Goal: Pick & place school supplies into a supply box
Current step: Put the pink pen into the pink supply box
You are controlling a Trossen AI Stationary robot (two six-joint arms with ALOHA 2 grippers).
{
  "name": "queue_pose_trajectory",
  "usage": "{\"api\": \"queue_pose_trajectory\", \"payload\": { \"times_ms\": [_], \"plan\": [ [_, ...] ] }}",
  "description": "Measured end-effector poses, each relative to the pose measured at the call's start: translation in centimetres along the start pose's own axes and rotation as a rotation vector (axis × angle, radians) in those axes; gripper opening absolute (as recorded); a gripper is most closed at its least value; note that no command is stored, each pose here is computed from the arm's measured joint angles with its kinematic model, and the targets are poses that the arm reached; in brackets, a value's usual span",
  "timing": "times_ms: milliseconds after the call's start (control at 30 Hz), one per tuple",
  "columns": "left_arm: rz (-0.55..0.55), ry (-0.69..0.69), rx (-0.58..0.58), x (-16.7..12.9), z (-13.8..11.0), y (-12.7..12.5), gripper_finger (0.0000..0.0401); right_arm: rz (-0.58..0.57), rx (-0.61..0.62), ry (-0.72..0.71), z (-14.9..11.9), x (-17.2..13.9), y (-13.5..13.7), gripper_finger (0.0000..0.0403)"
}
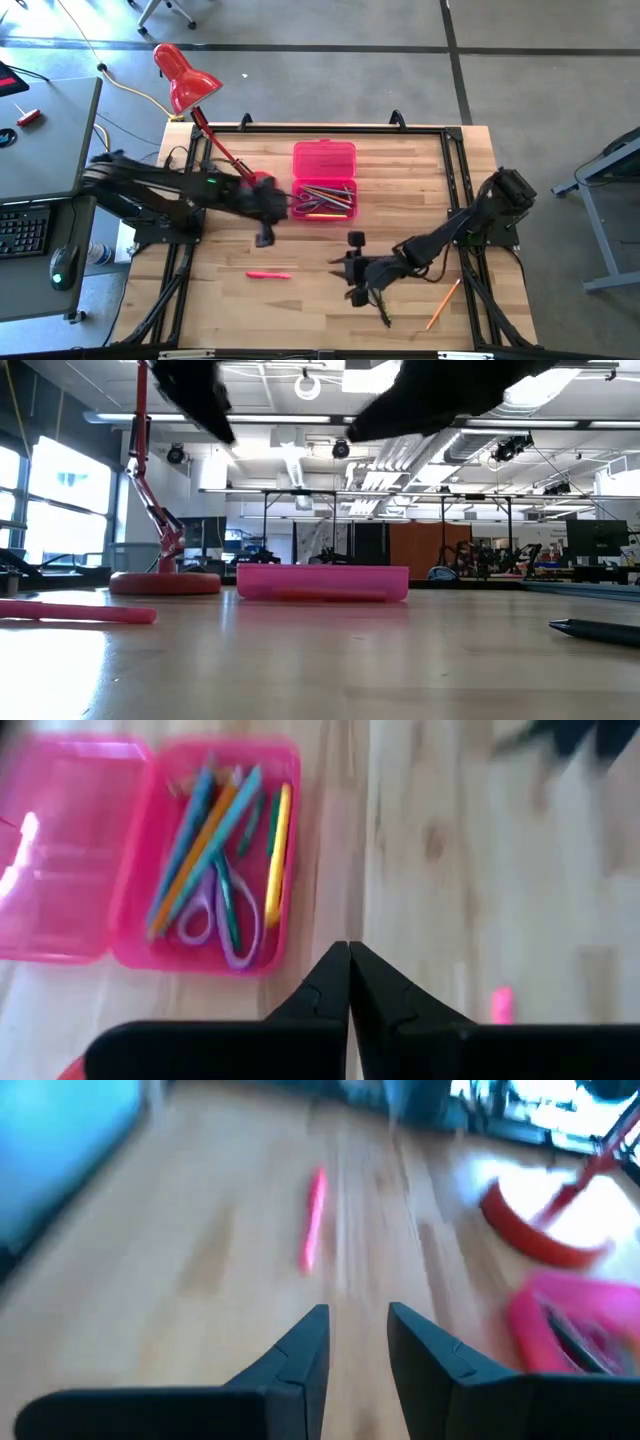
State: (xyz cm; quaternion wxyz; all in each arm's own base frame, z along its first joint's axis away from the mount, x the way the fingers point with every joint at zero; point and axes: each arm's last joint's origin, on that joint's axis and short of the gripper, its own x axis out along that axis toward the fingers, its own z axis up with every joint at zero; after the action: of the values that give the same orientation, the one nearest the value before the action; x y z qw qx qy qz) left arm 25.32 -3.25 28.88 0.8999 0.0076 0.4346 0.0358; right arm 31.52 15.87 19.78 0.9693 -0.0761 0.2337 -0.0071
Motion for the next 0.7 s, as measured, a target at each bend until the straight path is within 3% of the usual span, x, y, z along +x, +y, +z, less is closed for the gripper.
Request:
{"api": "queue_pose_trajectory", "payload": {
  "times_ms": [167,367,500,700],
  "plan": [
    [0.047,-0.207,-0.082,-6.3,-1.0,0.2,0.0036,0.059,0.068,-0.193,-2.2,2.3,-1.5,0.0083],
    [0.126,-0.378,-0.118,-11.1,-2.7,0.6,0.0035,0.1,0.062,-0.197,-2.0,7.0,-1.0,0.0083],
    [0.132,-0.429,-0.131,-12.6,-3.4,1.0,0.0042,0.095,0.05,-0.188,-1.0,11.1,0.1,0.0083],
    [0.133,-0.424,-0.129,-12.8,-3.6,1.1,0.0043,0.072,-0.012,-0.183,-1.9,16.4,1.5,0.0083]
  ]
}}
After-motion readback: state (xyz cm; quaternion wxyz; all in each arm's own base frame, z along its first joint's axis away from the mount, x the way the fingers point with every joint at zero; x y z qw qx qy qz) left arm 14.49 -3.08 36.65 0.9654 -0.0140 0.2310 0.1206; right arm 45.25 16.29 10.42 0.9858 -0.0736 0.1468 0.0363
